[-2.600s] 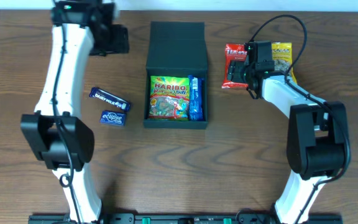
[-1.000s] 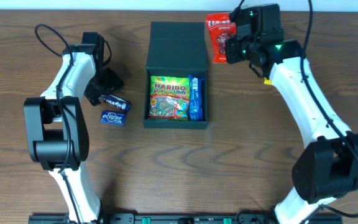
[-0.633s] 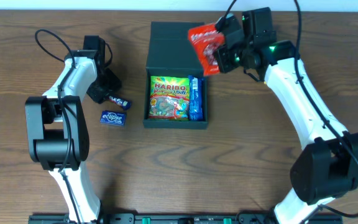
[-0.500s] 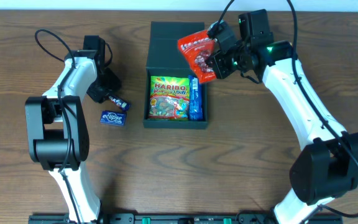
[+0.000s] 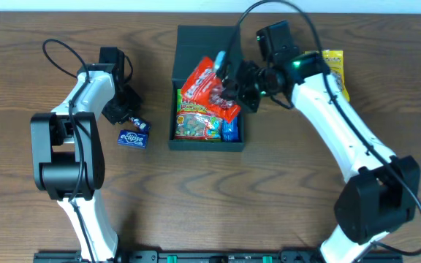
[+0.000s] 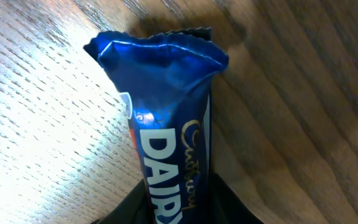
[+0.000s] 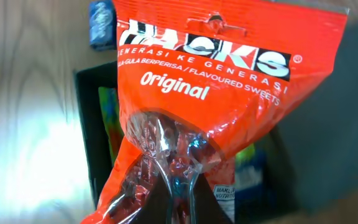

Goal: Pack container

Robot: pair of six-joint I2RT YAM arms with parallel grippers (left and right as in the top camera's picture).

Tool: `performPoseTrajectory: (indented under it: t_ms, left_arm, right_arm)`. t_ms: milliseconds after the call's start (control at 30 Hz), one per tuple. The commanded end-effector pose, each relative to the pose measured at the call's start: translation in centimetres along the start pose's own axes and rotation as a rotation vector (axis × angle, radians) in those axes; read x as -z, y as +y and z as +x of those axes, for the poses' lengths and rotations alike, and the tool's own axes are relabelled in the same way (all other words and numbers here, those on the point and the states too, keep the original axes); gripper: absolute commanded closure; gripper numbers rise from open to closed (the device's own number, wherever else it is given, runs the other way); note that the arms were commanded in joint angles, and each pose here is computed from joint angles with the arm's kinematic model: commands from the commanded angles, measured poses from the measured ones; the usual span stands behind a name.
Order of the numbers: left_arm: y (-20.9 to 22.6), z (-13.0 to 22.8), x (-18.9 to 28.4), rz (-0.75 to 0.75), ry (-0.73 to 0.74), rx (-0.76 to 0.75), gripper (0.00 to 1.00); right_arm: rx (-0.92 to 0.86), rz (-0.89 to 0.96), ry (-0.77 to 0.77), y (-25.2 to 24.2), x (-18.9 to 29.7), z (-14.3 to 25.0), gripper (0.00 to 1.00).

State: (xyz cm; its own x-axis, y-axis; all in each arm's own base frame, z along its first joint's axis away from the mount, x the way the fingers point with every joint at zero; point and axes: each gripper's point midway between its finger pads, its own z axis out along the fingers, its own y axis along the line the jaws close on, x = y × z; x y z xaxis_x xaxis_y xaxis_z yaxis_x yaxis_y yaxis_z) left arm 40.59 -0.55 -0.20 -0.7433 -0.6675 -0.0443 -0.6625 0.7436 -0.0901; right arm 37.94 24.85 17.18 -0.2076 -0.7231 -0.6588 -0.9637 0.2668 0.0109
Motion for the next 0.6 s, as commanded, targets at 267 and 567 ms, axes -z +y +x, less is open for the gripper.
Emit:
performPoseTrajectory:
  t_ms: [267, 567]
  left_arm:
    - [1.9, -2.3, 1.9, -0.007, -0.024, 0.008, 0.87]
    - [2.2, -4.1, 5.1, 0.043, -0.099, 0.011, 0.88]
  right_arm:
    - [0.208, -0.141, -0.005, 1.4, -4.9, 1.6, 0.99]
    - [0.24, -0.254, 0.02, 5.3, -6.2, 1.3, 0.99]
